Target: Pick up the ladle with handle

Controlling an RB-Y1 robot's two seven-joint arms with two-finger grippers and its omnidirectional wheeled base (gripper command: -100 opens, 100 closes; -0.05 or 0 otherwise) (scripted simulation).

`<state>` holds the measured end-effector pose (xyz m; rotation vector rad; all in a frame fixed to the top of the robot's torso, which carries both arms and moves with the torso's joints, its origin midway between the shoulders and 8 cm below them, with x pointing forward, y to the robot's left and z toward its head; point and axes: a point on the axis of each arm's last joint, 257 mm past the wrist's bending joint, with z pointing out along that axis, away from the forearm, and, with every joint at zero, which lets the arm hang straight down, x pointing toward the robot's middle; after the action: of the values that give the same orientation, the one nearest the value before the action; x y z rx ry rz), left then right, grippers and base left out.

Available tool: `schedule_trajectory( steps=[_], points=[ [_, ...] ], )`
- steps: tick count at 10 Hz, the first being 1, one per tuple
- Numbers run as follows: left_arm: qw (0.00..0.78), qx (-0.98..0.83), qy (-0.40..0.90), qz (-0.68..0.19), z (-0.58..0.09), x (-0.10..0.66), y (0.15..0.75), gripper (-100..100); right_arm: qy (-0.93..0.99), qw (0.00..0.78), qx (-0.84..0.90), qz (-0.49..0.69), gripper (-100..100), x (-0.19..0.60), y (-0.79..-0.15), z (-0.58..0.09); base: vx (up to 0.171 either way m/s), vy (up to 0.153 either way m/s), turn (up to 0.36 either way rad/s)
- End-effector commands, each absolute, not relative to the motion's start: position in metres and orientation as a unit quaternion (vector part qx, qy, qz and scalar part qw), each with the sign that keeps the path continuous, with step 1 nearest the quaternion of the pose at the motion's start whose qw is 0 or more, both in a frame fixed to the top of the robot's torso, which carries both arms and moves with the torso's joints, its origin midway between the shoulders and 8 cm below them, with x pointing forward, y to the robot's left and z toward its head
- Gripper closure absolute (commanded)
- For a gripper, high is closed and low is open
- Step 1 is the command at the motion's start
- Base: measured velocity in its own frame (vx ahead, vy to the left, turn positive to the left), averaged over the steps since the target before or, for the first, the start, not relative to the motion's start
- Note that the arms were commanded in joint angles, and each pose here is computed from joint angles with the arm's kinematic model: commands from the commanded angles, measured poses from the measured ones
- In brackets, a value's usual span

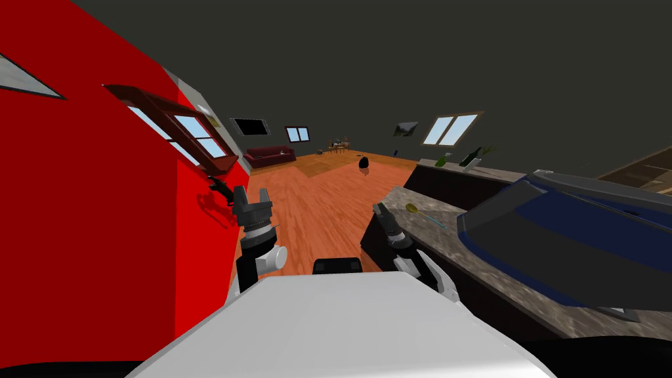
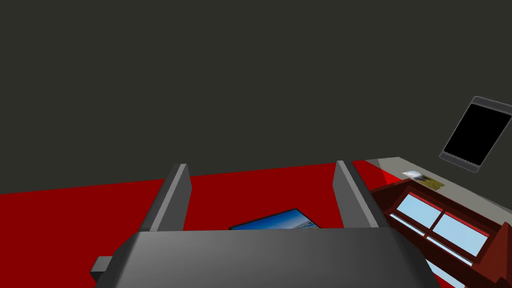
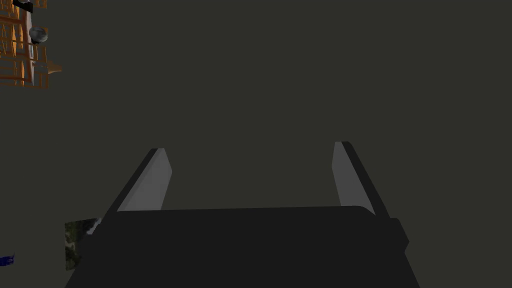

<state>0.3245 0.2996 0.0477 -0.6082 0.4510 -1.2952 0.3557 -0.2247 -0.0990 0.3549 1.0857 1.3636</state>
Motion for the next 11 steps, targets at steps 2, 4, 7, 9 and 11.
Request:
schedule_trajectory(
  steps=[2, 4, 7, 9, 11],
  points=[
    [0.732, -0.276, 0.205, -0.589, 0.048, 0.325, 0.3, 0, 0.518, 0.62, 0.143, 0.572, -100, 0.359, -0.227, -0.135, -0.03, 0.032, 0.146],
    [0.732, -0.276, 0.205, -0.589, 0.048, 0.325, 0.3, 0, 0.554, 0.611, 0.129, 0.551, -100, 0.358, -0.231, -0.165, -0.025, 0.035, 0.152],
    [0.732, -0.276, 0.205, -0.589, 0.048, 0.325, 0.3, 0, 0.59, 0.601, 0.113, 0.528, -100, 0.355, -0.237, -0.194, -0.021, 0.029, 0.099],
    [0.732, -0.276, 0.205, -0.589, 0.048, 0.325, 0.3, 0, 0.624, 0.591, 0.092, 0.503, -100, 0.35, -0.244, -0.222, -0.018, 0.025, 0.165],
    [0.732, -0.276, 0.205, -0.589, 0.048, 0.325, 0.3, 0, 0.659, 0.579, 0.07, 0.474, -100, 0.344, -0.256, -0.25, -0.033, 0.037, 0.138]
  ],
)
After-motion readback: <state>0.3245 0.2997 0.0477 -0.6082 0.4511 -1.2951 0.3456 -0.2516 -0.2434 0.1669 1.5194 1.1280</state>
